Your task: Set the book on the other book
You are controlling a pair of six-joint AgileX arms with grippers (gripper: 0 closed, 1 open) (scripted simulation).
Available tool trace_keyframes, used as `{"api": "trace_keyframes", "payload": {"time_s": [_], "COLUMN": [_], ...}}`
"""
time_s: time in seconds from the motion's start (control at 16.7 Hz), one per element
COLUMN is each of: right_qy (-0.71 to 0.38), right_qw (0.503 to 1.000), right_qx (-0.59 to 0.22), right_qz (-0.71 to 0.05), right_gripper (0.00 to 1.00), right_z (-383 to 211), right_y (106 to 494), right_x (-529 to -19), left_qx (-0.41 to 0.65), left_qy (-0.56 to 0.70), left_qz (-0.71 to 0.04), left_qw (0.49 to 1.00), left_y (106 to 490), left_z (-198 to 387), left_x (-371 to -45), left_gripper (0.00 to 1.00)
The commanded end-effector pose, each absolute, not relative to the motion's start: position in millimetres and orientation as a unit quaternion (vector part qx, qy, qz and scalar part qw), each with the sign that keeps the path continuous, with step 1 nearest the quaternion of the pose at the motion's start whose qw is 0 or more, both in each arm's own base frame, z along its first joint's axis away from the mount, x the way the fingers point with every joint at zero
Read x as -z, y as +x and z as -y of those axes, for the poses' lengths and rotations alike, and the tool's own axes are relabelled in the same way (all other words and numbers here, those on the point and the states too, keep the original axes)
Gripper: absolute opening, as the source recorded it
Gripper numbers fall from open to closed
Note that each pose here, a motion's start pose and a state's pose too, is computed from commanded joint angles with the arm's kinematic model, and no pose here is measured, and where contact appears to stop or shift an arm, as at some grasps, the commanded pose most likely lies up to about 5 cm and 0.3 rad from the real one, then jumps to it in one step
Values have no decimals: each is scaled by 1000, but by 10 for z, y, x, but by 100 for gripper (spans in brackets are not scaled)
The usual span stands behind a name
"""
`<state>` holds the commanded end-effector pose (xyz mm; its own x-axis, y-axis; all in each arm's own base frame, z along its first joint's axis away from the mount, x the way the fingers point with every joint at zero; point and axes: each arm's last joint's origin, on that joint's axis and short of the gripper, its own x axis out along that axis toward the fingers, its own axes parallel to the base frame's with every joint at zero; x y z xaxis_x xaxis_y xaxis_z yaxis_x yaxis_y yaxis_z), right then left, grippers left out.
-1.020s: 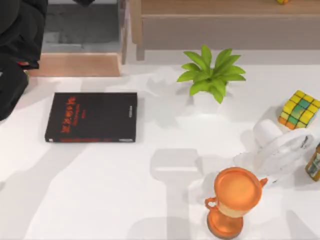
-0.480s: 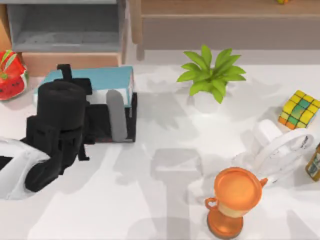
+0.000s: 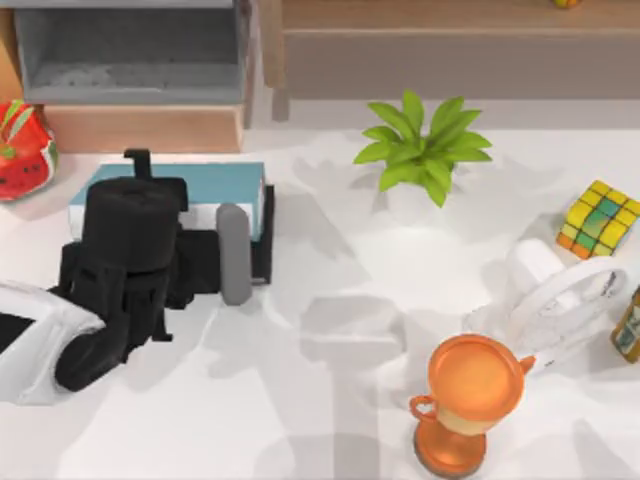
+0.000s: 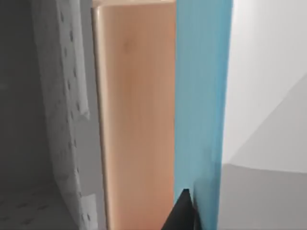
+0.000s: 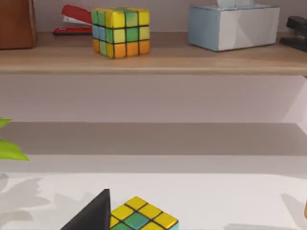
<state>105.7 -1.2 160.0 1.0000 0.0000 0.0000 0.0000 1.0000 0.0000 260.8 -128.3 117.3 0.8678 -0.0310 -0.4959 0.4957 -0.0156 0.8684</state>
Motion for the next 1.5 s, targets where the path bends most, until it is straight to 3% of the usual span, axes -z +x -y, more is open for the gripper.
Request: {"api": "trace_keyframes", "payload": {"time_s": [0.36, 1.14, 1.5], "right_qy": [0, 0, 0], "right_qw": [1000, 1000, 1000], "right_qx": [0, 0, 0], "right_qz": [0, 0, 0], "right_gripper": [100, 100, 100], "right_z": [12, 12, 12], "right_y": [1057, 1057, 1057], "right_x": [-1600, -1600, -1600], "left_qx": [196, 196, 196], "left_qy": [687, 687, 687], "left_qz": [-169, -169, -169], "left_qw": [679, 679, 679], "left_y": [2642, 2642, 2642], "left_z": [1295, 1295, 1295], "left_x": [-1147, -1147, -1147], "left_gripper": [0, 98, 100]}}
